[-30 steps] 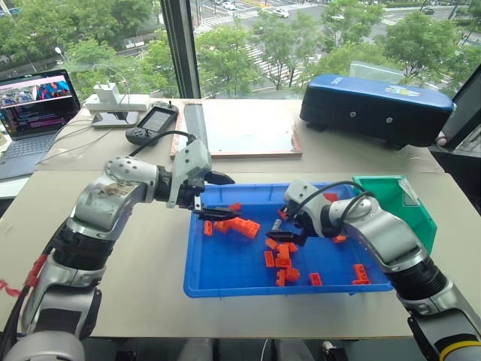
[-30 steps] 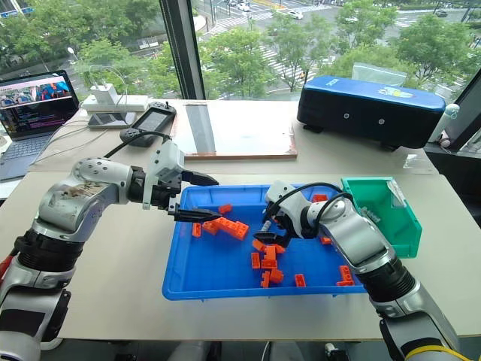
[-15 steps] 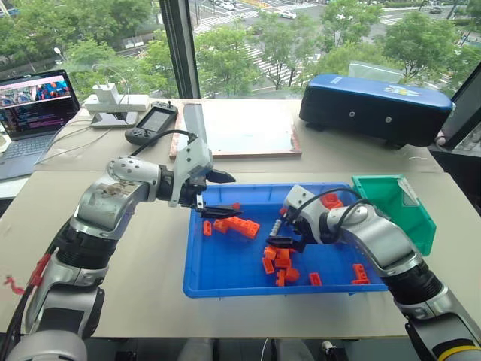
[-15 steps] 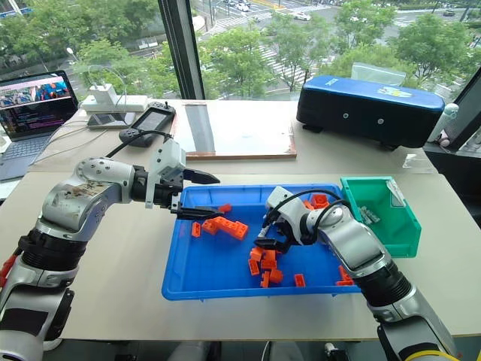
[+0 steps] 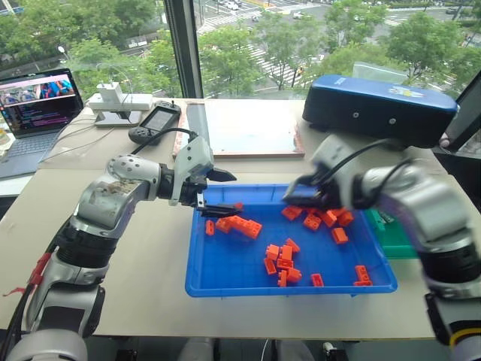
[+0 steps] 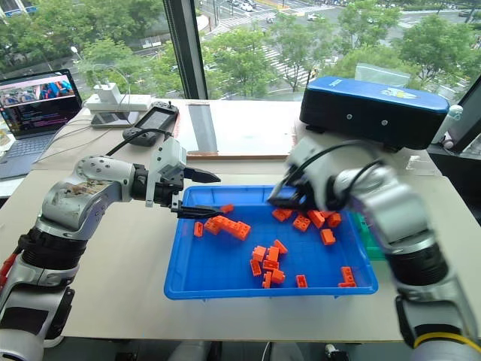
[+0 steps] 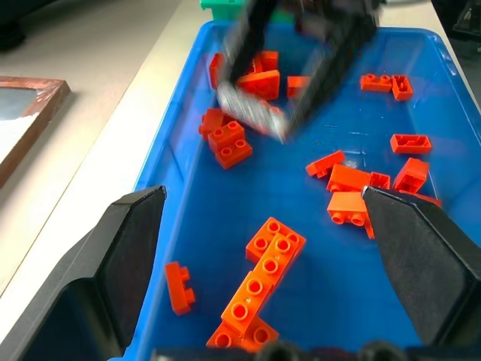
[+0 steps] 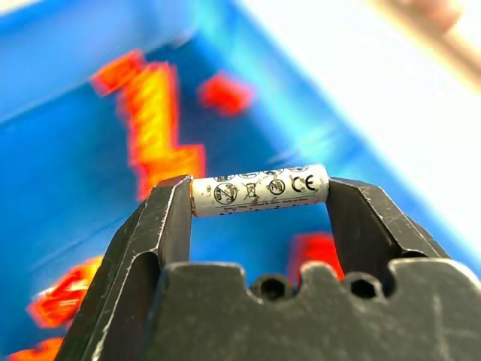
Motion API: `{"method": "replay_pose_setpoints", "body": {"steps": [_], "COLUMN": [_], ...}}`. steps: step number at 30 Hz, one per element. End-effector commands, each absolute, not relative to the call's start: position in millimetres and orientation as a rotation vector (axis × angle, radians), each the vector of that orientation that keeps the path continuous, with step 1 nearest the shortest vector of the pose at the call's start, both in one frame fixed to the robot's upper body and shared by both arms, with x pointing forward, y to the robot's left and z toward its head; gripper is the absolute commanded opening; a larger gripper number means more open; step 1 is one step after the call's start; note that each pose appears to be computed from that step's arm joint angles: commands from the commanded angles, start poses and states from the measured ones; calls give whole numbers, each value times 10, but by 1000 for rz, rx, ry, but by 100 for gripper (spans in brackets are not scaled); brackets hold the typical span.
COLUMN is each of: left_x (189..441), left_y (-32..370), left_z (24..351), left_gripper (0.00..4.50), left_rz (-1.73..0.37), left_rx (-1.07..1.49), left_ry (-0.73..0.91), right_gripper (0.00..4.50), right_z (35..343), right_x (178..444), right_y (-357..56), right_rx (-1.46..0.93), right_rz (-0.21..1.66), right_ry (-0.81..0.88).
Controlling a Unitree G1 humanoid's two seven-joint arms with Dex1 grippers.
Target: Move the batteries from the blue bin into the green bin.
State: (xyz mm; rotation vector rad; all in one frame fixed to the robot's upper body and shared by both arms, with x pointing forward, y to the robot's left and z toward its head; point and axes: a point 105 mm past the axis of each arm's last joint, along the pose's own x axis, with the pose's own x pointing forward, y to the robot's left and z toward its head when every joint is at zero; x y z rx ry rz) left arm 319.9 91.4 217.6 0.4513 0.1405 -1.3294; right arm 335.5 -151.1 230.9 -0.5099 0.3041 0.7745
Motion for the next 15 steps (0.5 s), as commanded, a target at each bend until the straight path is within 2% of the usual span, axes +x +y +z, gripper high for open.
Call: {"method": "replay_pose_setpoints", "body": {"steps": [1,3,7,15], "left_x": [3220,3270,3318,3366], "left_y": [861,844,830,854], "left_z": [2277,2301,2311,2283], "left_gripper": [450,450,450,450], "left_rz": [-1325,-1306,-1296,-1277], "left_rx": [477,467,465,479], "left_ry": [91,76,66,58], "right_gripper": [255,255,255,255], "right_z": [2601,2614,2542,2193], "right_x": [3440,3462,3431,3293], "right_y": [-2251,-2554,-2882,-3077], "right_rx": [-625,-668,-645,-593], "right_rz": [481,357,224,166], "right_ry": [304,338,397,526]}}
